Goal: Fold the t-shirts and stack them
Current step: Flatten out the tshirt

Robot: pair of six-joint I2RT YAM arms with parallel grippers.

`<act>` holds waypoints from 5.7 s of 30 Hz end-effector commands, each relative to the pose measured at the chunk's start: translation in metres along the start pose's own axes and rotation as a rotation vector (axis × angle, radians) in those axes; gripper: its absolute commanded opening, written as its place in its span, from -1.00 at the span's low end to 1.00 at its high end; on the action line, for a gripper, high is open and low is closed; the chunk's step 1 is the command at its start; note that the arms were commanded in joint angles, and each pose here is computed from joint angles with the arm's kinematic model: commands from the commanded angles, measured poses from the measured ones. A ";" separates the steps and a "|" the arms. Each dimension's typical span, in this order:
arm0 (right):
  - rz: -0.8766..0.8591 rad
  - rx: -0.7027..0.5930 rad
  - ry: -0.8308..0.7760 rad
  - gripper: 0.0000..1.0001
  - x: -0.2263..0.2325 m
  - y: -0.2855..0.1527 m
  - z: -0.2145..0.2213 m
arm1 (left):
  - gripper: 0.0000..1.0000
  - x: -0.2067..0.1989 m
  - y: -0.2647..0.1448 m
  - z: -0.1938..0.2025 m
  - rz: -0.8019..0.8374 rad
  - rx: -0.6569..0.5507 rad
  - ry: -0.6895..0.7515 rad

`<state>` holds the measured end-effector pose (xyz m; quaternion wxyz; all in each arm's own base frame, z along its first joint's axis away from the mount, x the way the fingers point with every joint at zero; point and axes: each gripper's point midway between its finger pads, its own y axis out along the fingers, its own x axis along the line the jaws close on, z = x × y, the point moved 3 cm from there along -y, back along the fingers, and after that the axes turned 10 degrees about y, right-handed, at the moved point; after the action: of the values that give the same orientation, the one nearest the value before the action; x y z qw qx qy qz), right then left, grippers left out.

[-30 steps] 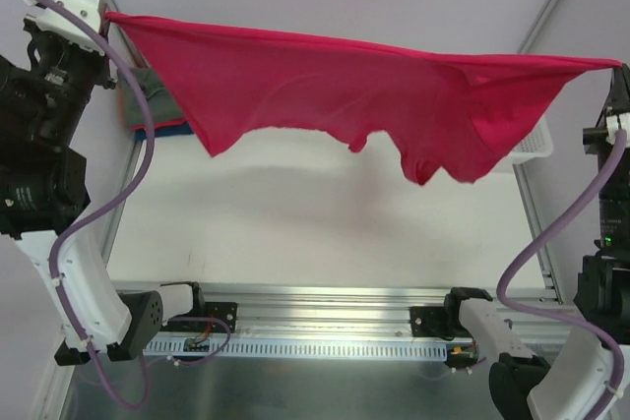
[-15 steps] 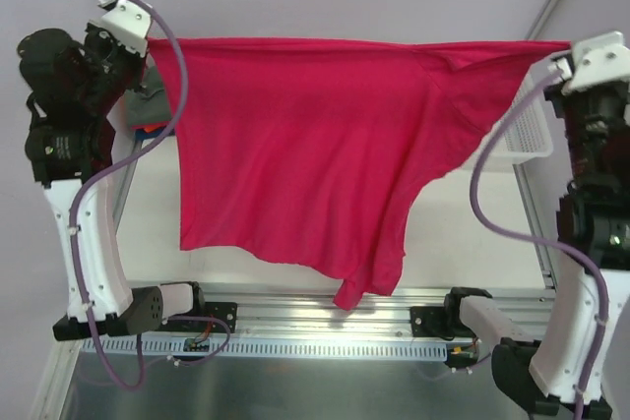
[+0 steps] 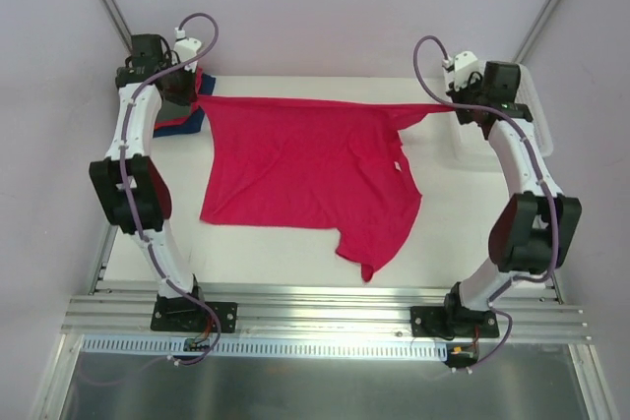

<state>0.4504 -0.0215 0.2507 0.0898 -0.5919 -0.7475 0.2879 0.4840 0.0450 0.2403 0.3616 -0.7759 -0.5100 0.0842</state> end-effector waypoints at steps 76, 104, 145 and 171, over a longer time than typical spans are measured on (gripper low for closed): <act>0.439 -0.267 -0.141 -0.99 -0.096 -0.140 -0.109 | -1.00 0.039 -0.128 -0.078 -0.389 -0.146 0.223; 0.489 -0.660 -0.047 -0.99 0.010 -0.413 -0.092 | -1.00 -0.061 -0.380 -0.105 -0.648 -0.584 0.170; 0.142 0.188 -0.112 -0.99 -0.058 0.072 0.032 | -1.00 0.063 0.045 0.014 -0.256 0.122 0.177; 0.129 -0.275 0.138 -0.99 -0.002 -0.155 -0.091 | -1.00 -0.033 -0.165 -0.096 -0.194 -0.398 -0.023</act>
<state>0.3932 0.0106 0.2921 0.1166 -0.5869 -0.7514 0.2781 0.4377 0.0204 0.2801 0.3270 -0.7639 -0.5533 0.0579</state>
